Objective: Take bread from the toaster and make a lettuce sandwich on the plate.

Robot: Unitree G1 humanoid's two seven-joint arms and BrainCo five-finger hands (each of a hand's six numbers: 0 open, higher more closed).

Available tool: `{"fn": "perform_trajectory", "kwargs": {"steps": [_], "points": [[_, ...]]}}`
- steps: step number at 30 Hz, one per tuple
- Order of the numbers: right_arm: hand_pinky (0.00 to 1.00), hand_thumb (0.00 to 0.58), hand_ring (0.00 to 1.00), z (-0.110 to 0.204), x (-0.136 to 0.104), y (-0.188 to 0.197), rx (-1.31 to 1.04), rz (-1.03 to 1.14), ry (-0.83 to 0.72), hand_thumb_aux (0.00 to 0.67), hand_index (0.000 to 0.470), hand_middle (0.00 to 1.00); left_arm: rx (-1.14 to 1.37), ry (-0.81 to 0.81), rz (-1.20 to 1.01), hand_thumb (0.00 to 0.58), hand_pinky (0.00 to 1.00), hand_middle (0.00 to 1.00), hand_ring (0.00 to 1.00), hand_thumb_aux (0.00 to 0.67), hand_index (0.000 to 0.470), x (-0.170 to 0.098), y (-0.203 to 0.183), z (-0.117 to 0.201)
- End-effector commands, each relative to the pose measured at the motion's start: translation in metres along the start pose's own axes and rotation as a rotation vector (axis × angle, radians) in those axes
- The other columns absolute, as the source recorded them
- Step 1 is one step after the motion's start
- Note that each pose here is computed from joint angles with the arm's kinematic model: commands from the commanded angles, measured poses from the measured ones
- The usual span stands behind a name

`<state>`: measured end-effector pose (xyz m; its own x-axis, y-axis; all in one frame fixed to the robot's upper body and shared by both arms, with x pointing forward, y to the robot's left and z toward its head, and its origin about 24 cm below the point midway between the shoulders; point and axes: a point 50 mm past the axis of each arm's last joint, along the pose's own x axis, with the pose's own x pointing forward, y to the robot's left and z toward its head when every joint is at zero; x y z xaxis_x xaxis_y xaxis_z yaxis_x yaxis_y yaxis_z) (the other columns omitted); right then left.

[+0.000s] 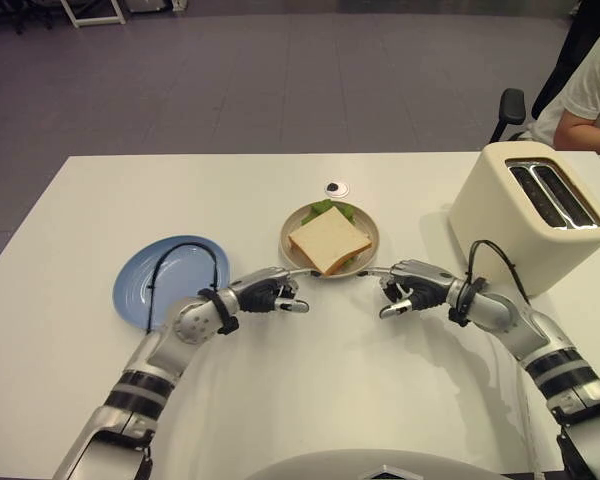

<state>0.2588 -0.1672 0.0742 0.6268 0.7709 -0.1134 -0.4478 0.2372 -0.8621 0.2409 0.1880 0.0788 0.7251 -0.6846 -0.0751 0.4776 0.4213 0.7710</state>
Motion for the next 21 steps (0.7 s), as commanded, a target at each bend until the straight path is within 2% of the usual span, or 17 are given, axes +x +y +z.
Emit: {"fn": "perform_trajectory", "kwargs": {"steps": [1, 4, 8, 9, 14, 21], "points": [[0.00, 0.000, 0.00, 0.014, -0.036, -0.005, 0.267, -0.228, -0.054, 0.000, 0.000, 0.00, -0.103, -0.014, 0.130, 0.000, 0.00, 0.00, 0.00, 0.000, 0.000, -0.039, 0.000, 0.019], [0.00, 0.000, 0.00, 0.018, -0.043, 0.006, 0.465, -0.367, -0.090, 0.000, 0.000, 0.00, -0.232, -0.022, 0.233, 0.000, 0.00, 0.00, 0.00, 0.000, 0.000, -0.051, -0.015, 0.024], [0.00, 0.000, 0.00, 0.011, -0.038, 0.008, 0.660, -0.556, -0.121, 0.000, 0.000, 0.00, -0.523, -0.102, 0.589, 0.000, 0.00, 0.00, 0.00, 0.000, 0.000, -0.040, -0.017, 0.018], [0.00, 0.000, 0.00, 0.006, -0.036, 0.008, 0.671, -0.580, -0.118, 0.000, 0.000, 0.00, -0.558, -0.108, 0.621, 0.000, 0.00, 0.00, 0.00, 0.000, 0.000, -0.036, -0.019, 0.017], [0.00, 0.000, 0.00, -0.009, -0.033, 0.012, 0.757, -0.626, -0.109, 0.000, 0.000, 0.00, -0.638, -0.125, 0.616, 0.000, 0.00, 0.00, 0.00, 0.000, 0.000, -0.026, -0.031, 0.013], [0.00, 0.000, 0.00, -0.012, -0.029, 0.013, 0.771, -0.624, -0.140, 0.000, 0.000, 0.00, -0.627, -0.116, 0.596, 0.000, 0.00, 0.00, 0.00, 0.000, 0.000, -0.020, -0.040, 0.010]]}}
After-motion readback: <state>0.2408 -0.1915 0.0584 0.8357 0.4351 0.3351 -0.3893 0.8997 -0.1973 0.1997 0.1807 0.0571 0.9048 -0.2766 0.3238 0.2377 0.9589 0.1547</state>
